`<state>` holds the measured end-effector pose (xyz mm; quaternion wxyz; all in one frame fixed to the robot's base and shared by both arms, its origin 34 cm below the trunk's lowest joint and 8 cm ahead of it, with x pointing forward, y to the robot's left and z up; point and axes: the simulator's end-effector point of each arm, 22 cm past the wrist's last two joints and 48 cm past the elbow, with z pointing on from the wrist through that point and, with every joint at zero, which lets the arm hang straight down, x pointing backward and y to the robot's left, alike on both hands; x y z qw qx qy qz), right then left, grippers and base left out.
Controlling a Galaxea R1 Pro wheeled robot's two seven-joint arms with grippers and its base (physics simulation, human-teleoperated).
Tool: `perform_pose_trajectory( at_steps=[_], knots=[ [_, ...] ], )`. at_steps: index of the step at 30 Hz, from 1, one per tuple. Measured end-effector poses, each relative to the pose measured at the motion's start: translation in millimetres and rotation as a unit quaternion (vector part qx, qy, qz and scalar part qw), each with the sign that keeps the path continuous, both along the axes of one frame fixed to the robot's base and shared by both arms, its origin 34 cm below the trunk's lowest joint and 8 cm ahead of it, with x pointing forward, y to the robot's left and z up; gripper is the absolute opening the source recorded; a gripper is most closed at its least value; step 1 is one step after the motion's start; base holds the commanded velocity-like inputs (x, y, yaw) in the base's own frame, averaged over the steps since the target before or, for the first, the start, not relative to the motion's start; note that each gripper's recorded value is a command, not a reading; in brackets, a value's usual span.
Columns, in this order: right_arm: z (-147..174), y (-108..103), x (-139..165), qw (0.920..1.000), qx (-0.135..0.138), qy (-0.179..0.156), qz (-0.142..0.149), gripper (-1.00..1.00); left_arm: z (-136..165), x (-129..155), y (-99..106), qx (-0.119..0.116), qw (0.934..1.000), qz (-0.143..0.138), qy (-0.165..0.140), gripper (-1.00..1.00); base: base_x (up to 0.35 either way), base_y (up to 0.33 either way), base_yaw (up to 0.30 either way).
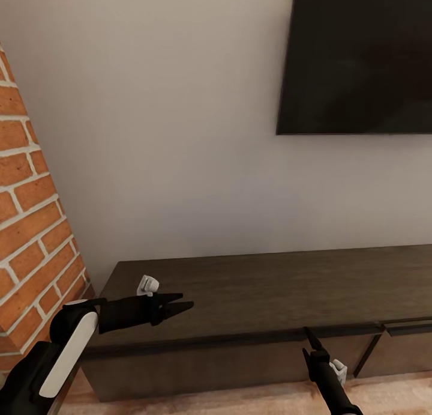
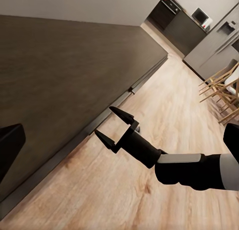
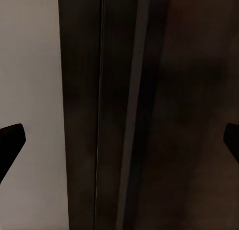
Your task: Place each of the two pumpkins and all three candles from the living room inside a cabinet in the living room (use any cabinet), then make sure every cabinet is closed, and position the cauldron so it is next to a table in the living room.
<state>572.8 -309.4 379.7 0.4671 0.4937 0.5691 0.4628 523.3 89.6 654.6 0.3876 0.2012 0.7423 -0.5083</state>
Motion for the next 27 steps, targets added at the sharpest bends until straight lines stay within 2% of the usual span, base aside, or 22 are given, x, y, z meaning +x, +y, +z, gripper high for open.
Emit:
perform_pose_trajectory(
  at_steps=[1, 2, 6, 8, 27],
  knots=[
    [0.0, 0.0, 0.0, 1.0000, 0.000, 0.000, 0.000, 1.00, 0.1, 0.0, -0.1, 0.000, 1.0000, 0.000, 0.000, 1.00, 0.000, 0.000, 0.000],
    [0.0, 0.0, 0.0, 1.0000, 0.000, 0.000, 0.000, -1.00, 0.0, 0.0, 0.0, 0.000, 1.0000, 0.000, 0.000, 1.00, 0.000, 0.000, 0.000],
    [-0.8, 0.1, -0.3, 1.0000, -0.001, 0.001, 0.000, -1.00, 0.1, 0.0, -0.2, 0.000, 1.0000, 0.000, 0.000, 1.00, 0.000, 0.000, 0.000],
    [-7.4, -0.2, -1.8, 0.9999, -0.005, 0.015, 0.000, -1.00, -0.1, 0.2, 0.0, 0.000, 1.0000, 0.000, 0.000, 1.00, 0.000, 0.000, 0.000],
    [-5.6, -0.1, -1.5, 0.9999, -0.005, 0.011, 0.000, -1.00, 0.0, 0.2, -0.3, -0.001, 1.0000, 0.000, 0.000, 1.00, 0.000, 0.000, 0.000]
  ],
)
